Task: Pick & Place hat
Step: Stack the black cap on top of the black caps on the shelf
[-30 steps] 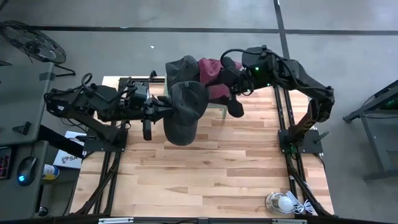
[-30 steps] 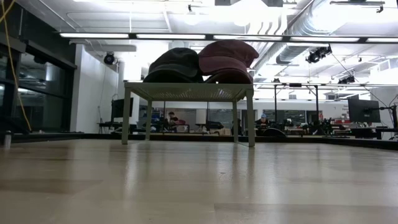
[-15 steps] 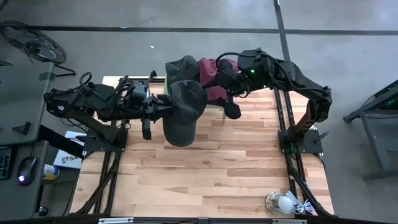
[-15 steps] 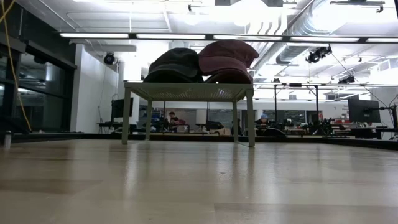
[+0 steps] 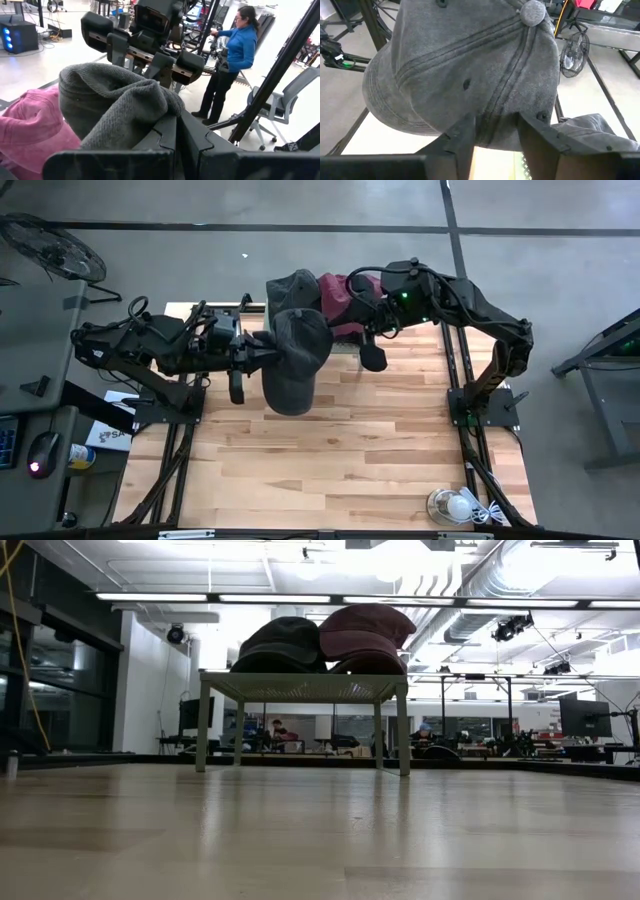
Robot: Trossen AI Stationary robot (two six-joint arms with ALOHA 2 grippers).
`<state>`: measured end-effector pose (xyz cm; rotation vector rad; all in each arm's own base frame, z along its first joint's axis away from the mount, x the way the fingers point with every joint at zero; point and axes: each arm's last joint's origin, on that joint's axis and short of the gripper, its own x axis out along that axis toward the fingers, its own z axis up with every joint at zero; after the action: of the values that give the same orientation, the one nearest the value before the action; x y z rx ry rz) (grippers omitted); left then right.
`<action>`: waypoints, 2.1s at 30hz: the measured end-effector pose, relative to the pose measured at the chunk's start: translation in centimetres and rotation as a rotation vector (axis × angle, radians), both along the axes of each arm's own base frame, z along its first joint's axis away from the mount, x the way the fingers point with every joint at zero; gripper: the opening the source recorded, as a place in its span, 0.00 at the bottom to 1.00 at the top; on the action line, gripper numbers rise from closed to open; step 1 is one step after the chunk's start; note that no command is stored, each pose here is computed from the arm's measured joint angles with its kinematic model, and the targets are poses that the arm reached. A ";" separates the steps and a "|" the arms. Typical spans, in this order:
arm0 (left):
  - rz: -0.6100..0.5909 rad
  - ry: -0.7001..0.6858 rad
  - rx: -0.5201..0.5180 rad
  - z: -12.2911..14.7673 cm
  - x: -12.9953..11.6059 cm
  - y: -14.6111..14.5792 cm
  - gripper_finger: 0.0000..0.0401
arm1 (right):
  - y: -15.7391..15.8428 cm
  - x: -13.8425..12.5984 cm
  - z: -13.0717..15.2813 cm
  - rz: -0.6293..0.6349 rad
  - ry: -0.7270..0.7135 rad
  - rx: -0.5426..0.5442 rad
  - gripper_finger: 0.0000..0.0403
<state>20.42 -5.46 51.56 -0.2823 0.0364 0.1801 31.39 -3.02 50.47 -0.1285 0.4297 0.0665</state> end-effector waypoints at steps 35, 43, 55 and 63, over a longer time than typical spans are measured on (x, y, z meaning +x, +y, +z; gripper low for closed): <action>0.159 0.068 0.008 -1.1 0.8 0.1 0.21 | 0.2 -1.2 0.5 0.022 -0.001 0.039 0.00; 0.284 0.104 0.002 -1.6 0.6 0.5 0.49 | 0.3 -1.7 0.6 0.014 0.017 0.038 0.00; 0.383 0.073 -0.001 -1.6 1.3 0.5 0.58 | 0.1 -1.9 0.9 -0.035 -0.008 0.007 0.00; 0.397 0.110 -0.063 -3.2 4.4 0.5 0.58 | 0.1 -1.8 1.3 -0.030 -0.043 -0.017 0.00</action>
<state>24.84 -4.92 48.32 -0.3403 0.0952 0.5897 29.63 -2.92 51.73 -0.1397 0.3893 0.0301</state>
